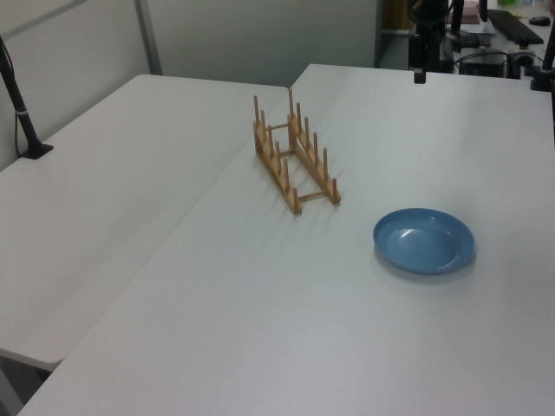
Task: Place plate in plate rack
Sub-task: 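Move the open gripper toward the light blue plate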
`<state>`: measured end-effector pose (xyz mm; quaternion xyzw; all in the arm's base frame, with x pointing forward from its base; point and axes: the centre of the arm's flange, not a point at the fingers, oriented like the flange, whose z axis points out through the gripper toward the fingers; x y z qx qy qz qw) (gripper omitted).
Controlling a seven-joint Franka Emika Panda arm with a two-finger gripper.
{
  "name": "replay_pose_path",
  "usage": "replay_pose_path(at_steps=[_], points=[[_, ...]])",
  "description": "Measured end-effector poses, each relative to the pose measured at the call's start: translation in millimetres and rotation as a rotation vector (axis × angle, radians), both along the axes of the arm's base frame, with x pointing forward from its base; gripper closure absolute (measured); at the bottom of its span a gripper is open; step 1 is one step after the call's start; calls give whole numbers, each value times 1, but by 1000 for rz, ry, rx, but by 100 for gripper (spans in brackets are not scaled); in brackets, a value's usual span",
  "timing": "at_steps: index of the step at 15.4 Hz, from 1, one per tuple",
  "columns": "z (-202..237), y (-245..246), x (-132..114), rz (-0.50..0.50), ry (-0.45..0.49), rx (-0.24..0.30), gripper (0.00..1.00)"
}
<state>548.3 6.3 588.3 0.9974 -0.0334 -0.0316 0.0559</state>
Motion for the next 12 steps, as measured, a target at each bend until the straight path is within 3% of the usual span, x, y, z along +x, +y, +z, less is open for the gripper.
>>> replay_pose_path(at_steps=[7, 12], points=[[-19, -9, -2, 182, 60, 38, 0], [-28, -4, -3, 206, 78, 41, 0]])
